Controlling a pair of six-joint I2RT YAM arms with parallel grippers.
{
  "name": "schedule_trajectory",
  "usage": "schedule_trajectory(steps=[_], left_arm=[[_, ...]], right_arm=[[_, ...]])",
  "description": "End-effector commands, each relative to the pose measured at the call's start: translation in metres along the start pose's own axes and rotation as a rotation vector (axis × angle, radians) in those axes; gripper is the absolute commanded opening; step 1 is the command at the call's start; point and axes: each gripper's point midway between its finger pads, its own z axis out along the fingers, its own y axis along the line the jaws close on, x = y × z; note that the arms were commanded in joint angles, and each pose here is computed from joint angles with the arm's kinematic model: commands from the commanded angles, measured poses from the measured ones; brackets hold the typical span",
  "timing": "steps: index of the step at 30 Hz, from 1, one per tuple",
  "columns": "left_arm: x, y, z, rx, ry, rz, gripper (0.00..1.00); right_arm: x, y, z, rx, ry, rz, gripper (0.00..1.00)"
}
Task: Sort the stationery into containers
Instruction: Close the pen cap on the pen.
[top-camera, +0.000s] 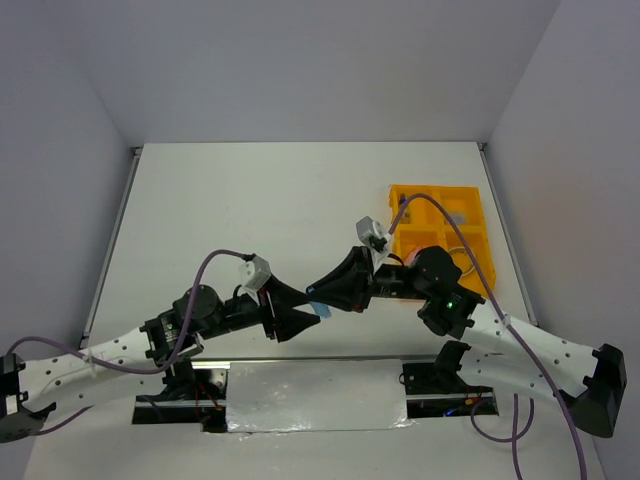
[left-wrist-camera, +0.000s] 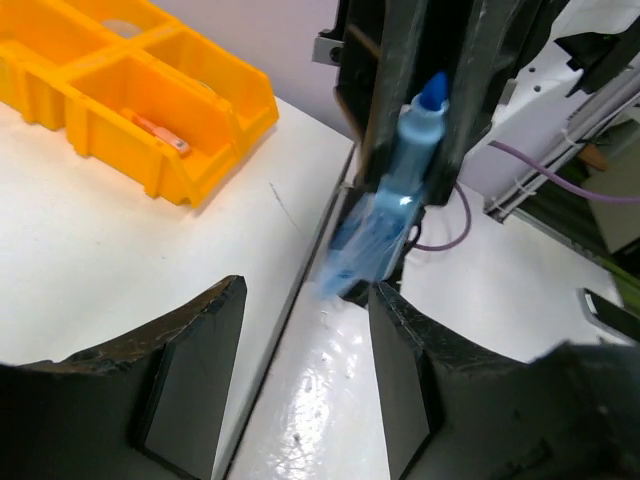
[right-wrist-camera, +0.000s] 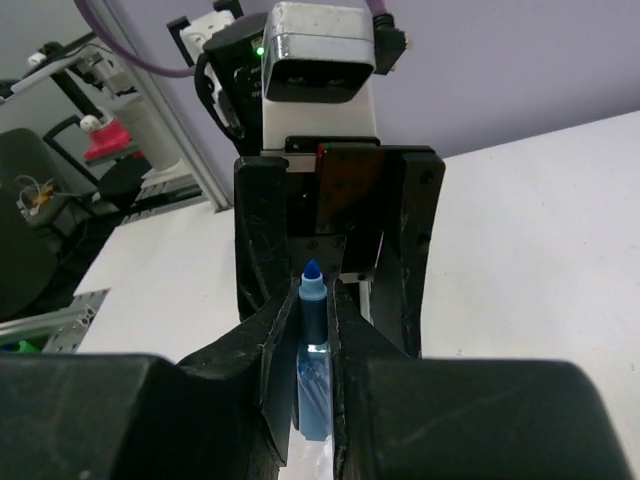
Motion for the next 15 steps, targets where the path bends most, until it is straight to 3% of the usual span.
schedule_trajectory(steps=[1, 8, 15], left_arm=[[-0.023, 0.014, -0.003, -0.09, -0.088, 0.048, 0.64], [-0.033, 0.006, -0.005, -0.051, -0.12, 0.059, 0.63], [-0.031, -0.014, -0.004, 0.06, -0.103, 0.074, 0.51]], right_arm=[[-0.032, 0.029, -0.003, -0.094, -0.057, -0.031, 0.0], [-0.031, 0.029, 0.0, -0.104, -0.059, -0.007, 0.0], [-0.027, 0.012, 0.003, -0.028, -0.062, -0.02, 0.0]])
